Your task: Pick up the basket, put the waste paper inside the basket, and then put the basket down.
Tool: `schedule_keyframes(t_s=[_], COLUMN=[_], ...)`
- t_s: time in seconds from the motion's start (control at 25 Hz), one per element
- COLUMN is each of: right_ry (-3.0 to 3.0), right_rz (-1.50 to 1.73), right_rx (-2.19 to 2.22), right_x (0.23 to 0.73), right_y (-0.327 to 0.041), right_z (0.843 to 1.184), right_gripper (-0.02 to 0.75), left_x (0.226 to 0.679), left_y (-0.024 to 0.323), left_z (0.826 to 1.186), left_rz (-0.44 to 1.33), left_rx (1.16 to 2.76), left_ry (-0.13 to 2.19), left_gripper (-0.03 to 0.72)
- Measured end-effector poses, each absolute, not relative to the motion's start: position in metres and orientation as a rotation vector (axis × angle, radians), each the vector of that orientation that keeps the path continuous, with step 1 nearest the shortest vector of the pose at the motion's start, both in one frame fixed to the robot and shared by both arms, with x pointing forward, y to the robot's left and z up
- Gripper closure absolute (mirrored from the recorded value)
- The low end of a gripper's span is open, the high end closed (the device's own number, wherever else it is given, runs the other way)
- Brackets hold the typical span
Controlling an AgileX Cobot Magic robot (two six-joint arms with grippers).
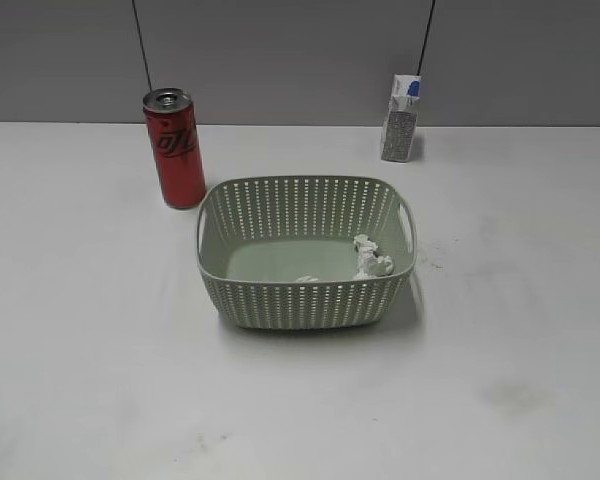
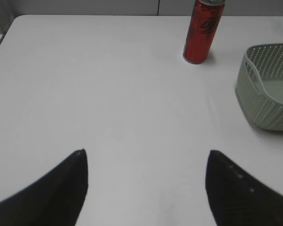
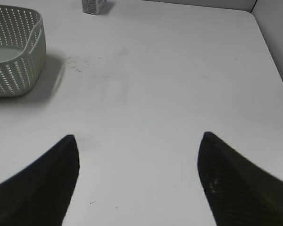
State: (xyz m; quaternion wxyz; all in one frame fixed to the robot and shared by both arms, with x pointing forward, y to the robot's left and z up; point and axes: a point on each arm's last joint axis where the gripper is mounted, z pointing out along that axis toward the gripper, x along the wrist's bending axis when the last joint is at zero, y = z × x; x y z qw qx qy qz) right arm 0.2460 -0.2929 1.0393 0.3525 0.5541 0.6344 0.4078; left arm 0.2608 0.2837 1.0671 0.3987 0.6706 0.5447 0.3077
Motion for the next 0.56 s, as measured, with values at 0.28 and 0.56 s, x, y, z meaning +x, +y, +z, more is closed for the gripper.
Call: schedule_keyframes(t_s=[0.28,0.56], right_ry=[1.641,1.64], right_rz=[1.056,1.056], right_rx=[1.433,1.433], right_x=[0.246,0.246], right_y=[-0.293,-0.293], right_z=[1.039,1.039], right_gripper=[0.146,0.146], left_x=[0.25,0.233], left_y=[0.288,0.291], left_z=[1.057,1.056], left_rz=[0.787,0.87], left_rx=[1.662,1.579], left_ry=[1.45,1.417], left_gripper=[0.097,0.097])
